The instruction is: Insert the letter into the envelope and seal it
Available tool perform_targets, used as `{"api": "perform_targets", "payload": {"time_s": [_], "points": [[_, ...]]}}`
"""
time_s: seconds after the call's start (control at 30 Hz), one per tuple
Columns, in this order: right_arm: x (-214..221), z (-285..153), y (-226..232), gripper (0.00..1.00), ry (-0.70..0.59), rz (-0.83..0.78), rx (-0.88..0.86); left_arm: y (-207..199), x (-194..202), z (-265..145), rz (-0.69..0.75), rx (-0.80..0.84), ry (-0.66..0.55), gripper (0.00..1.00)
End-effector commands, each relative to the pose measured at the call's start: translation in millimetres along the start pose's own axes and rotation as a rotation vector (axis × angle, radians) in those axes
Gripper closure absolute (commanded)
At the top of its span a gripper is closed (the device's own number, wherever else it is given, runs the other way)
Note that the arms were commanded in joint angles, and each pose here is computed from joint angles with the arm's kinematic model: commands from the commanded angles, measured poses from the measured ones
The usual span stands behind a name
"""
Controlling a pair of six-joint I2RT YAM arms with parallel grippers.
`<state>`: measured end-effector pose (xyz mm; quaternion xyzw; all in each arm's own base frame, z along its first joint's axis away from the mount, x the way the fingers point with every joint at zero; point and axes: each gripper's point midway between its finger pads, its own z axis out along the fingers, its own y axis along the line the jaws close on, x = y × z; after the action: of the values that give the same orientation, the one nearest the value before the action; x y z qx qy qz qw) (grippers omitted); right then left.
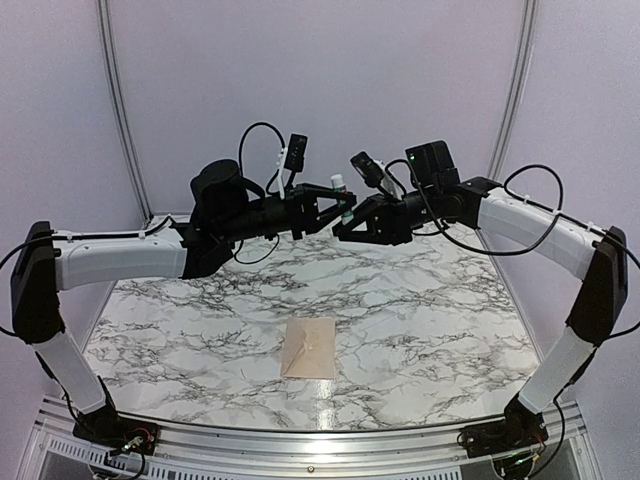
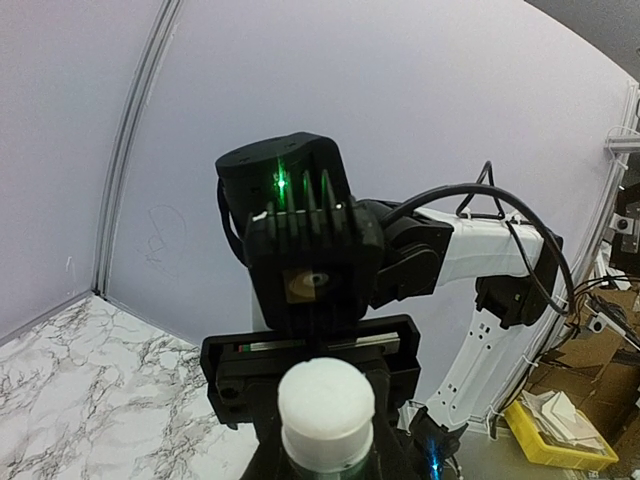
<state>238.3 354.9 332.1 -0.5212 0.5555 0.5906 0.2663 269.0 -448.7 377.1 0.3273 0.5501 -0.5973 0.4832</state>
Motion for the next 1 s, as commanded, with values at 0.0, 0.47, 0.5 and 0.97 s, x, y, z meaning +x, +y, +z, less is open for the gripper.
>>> {"api": "perform_targets", "payload": {"time_s": [0.0,0.47,0.5,0.97], "points": [[-5,1,2,0.90,-0.014,-0.005,0.003,6,-2,-2,0.016,-0.023,-0.023,1.00],[-20,-39,-76,1.00,0.016,-0.010,0.675,79,-4,-21,-0.012,-0.572,-0.233,1.00],[-17,-46,-88,1.00,0.023,0.003,0.759,87,-6,-23,-0.023,-0.646,-0.272,1.00],[-7,-75,-59,0.54,0.030,-0.024,0.557,56,-18,-21,0.108,-0.462,-0.189,1.00]]}}
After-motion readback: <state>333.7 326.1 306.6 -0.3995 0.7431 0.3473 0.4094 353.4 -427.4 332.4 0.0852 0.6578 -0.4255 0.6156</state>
